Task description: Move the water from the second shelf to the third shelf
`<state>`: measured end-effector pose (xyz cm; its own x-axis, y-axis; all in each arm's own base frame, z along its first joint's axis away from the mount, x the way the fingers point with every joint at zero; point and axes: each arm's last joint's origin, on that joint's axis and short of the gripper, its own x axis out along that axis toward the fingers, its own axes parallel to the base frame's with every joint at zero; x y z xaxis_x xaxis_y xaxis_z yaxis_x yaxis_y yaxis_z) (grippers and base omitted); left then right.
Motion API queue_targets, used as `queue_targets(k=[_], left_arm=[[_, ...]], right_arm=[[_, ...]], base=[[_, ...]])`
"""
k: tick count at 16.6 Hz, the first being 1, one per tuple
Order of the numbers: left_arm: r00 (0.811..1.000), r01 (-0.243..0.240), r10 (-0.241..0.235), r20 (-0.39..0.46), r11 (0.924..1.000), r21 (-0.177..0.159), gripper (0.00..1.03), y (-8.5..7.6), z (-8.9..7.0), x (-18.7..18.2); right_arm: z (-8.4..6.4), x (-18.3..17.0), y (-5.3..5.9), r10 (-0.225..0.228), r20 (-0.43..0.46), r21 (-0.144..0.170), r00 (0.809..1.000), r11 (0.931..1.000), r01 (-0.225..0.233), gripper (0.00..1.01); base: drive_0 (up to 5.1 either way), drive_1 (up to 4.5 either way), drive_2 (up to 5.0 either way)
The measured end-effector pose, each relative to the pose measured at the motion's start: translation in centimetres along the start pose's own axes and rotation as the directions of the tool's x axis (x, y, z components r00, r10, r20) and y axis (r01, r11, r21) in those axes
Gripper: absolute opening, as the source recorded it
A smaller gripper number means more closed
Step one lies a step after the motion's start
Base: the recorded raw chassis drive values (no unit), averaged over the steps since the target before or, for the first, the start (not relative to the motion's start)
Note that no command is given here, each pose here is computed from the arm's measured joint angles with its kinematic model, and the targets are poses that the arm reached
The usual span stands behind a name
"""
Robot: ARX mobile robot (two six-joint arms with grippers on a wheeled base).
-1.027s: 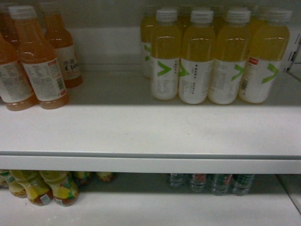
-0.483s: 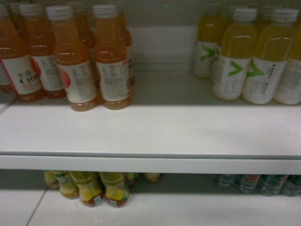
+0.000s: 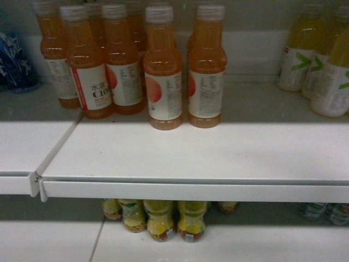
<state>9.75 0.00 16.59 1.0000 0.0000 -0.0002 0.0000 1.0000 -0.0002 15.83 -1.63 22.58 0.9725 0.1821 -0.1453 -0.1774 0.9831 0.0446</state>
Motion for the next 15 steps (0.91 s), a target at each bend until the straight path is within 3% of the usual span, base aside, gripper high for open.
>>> queue_targets(k=[15], left_arm=[[1.0,0.0,0.0,0.0,1.0,0.0,0.98,0.0,0.0,0.0]], right_arm=[[0.01,-0.01,0.0,0.0,0.0,0.0,1.0,1.0,0.0,0.39]], base=[[-5.0,2.48,2.5]])
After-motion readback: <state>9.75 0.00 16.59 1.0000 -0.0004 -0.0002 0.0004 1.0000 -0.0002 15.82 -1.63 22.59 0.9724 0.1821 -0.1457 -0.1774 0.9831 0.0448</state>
